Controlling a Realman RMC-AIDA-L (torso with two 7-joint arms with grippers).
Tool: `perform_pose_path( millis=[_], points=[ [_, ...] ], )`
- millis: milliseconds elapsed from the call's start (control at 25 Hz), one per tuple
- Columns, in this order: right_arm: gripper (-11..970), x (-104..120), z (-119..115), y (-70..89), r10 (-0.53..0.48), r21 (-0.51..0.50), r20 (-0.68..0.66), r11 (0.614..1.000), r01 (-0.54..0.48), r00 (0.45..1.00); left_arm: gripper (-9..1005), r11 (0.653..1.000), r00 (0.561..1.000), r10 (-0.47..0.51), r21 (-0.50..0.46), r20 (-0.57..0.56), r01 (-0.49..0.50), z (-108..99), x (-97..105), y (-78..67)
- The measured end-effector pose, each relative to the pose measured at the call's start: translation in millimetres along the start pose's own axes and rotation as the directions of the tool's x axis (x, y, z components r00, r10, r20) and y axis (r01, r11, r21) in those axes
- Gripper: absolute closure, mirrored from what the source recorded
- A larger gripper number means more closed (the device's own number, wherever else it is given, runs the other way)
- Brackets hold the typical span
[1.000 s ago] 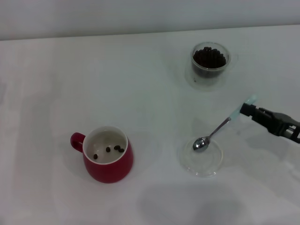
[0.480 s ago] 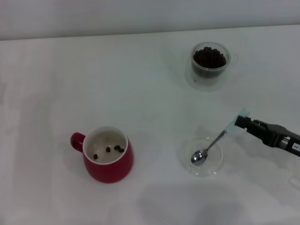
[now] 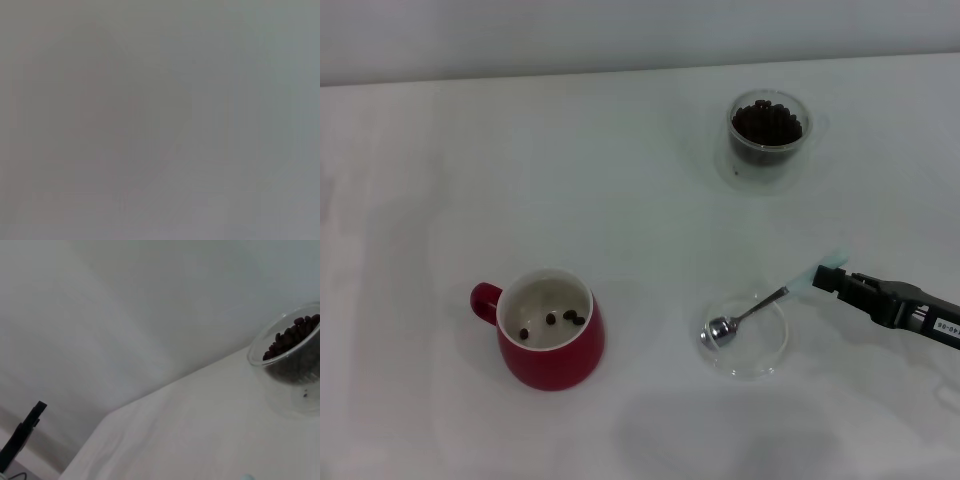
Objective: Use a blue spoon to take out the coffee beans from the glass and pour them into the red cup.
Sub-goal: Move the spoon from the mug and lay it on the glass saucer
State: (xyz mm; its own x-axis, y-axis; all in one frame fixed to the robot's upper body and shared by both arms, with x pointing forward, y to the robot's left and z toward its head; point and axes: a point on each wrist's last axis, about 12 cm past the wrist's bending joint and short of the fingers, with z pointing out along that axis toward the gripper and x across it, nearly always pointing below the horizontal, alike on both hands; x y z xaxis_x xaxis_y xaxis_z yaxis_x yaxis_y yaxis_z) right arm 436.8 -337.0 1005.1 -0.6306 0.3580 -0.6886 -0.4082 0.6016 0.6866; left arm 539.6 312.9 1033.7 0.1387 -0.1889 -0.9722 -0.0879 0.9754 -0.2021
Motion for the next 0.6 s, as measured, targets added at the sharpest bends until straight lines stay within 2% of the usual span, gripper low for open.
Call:
perform_pose_path(
  millis=[440, 600],
  points=[
    [746, 1.4, -4.4, -6.3, 0.011, 0.048, -0.027, 0.999, -0.01, 1.0, 105, 1.0, 1.0, -0.002, 0.004, -0.003, 0.002, -1.2, 1.0, -1.4],
    [712, 1.3, -4.9, -7.7, 0.015, 0.058, -0.029, 0.998, -0.013, 0.999, 105, 1.0, 1.0, -0.002, 0.005, -0.002, 0.002, -1.1, 1.0, -1.7]
  ],
)
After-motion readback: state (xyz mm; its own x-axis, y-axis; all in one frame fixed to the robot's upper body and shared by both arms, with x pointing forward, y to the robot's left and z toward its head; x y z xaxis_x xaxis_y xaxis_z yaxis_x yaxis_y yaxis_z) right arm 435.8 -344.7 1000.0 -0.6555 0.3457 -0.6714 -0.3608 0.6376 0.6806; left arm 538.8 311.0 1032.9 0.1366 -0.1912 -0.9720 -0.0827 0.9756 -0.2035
